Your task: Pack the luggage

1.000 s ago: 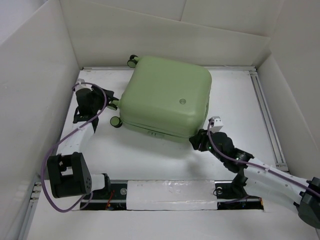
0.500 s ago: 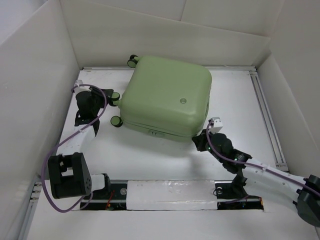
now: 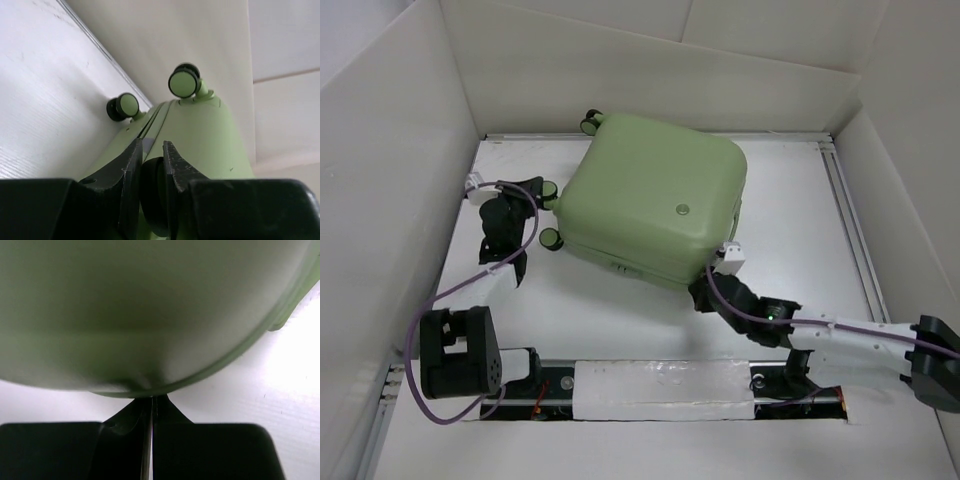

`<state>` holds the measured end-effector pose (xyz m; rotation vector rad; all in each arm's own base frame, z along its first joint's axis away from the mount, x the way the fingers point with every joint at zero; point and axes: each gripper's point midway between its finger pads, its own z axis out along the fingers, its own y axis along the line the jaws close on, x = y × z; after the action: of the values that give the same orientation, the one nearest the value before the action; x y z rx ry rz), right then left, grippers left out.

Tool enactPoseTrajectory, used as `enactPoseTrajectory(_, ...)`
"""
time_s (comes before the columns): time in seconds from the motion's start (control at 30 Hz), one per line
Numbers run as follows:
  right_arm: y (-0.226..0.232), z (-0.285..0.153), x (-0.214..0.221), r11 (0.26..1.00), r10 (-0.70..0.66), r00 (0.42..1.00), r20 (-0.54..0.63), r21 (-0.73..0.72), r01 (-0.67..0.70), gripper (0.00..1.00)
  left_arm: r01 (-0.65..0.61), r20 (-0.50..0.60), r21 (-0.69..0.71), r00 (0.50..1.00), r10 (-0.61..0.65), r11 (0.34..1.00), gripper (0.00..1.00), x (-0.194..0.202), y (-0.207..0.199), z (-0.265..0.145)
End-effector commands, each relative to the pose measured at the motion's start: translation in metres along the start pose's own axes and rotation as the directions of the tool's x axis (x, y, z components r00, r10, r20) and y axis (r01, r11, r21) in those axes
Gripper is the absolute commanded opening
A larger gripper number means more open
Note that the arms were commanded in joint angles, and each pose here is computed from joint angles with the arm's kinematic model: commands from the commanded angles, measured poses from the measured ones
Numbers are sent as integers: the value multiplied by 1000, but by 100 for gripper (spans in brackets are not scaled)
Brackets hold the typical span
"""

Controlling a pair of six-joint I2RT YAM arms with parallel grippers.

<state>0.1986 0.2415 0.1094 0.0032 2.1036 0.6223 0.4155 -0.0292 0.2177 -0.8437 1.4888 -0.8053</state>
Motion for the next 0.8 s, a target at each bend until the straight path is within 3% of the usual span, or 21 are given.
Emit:
enactPoseTrajectory(0.0, 147, -26, -58, 905, 218, 975, 32, -380, -190, 0, 36, -420, 65, 907, -5, 997, 0, 112, -2, -48)
enactPoseTrajectory(0.17, 172, 14, -27, 954, 137, 991, -1, -268, -132, 0, 48, -442, 108, 897, 5, 993, 0, 120, -15, -60)
enactPoseTrajectory(0.23, 177, 11, -19, 971, 102, 994, 27, -222, -94, 0, 57, -466, 146, 885, 18, 988, 0, 123, -25, -67)
enactPoseTrajectory(0.33, 168, -6, -27, 968, 105, 994, 42, -234, -93, 0, 58, -458, 162, 889, 23, 985, 0, 120, -30, -73)
enactPoseTrajectory(0.5, 145, -62, -92, 936, 196, 972, 127, -321, -147, 0, 40, -476, 213, 877, 67, 976, 0, 124, -33, -88)
enactPoseTrajectory(0.63, 102, -50, -109, 953, 185, 975, 120, -263, -148, 0, -47, -469, 280, 865, 180, 959, 0, 140, -44, -116)
enactPoseTrajectory(0.77, 102, -50, -97, 945, 168, 984, 64, -296, -142, 0, -213, -490, 300, 802, 341, 930, 0, 192, -57, -157)
